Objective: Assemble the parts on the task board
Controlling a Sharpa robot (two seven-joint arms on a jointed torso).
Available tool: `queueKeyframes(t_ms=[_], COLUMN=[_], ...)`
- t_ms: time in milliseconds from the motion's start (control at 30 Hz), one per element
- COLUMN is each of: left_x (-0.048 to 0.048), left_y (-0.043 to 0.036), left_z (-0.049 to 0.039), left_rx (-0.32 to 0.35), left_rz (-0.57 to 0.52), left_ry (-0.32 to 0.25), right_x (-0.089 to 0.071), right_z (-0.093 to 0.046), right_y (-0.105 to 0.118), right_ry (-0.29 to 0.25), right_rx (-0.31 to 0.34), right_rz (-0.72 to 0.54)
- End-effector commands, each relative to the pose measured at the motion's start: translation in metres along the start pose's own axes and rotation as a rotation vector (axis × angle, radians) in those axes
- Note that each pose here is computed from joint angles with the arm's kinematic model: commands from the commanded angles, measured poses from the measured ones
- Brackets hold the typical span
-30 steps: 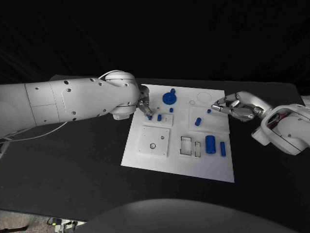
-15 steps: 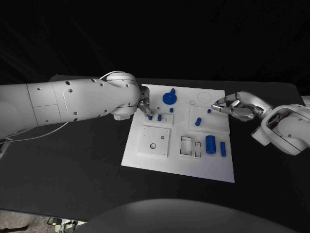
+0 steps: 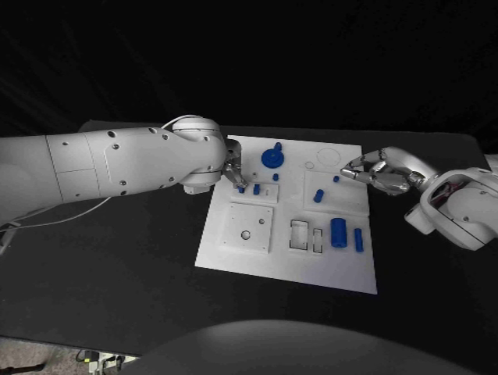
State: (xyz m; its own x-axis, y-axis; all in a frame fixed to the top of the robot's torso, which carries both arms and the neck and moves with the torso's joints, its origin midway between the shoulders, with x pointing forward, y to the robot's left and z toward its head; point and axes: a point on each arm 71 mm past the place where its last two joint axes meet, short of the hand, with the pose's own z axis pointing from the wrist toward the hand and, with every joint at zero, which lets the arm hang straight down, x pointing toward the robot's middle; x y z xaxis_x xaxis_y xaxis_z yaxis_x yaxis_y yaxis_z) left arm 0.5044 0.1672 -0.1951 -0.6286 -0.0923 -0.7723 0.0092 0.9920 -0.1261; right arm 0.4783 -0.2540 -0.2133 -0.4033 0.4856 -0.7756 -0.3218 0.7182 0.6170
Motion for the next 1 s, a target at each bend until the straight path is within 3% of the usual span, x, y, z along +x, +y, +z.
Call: queueKeyframes(t_ms=[33, 567, 1000], left_x=[0.0032, 0.0074, 0.013], left_y=[-0.0022, -0.0035, 0.0017], left_z=[0.0004, 0.0023, 0.0064], left_rx=[0.009, 0.013, -0.021], left_rz=[0.022, 0.036, 0.058], left_ry=[0.018, 0.038, 0.079], right_x=[0.0004, 0.0003, 0.0006], right_z=[-0.0003, -0.0008, -0.0011], right_y=[0.0009, 0.0004, 0.0], right_ry=[0.0, 0.001, 0.006], right_rx=[-0.011, -0.009, -0.006], right_rz=[0.001, 0.002, 0.003])
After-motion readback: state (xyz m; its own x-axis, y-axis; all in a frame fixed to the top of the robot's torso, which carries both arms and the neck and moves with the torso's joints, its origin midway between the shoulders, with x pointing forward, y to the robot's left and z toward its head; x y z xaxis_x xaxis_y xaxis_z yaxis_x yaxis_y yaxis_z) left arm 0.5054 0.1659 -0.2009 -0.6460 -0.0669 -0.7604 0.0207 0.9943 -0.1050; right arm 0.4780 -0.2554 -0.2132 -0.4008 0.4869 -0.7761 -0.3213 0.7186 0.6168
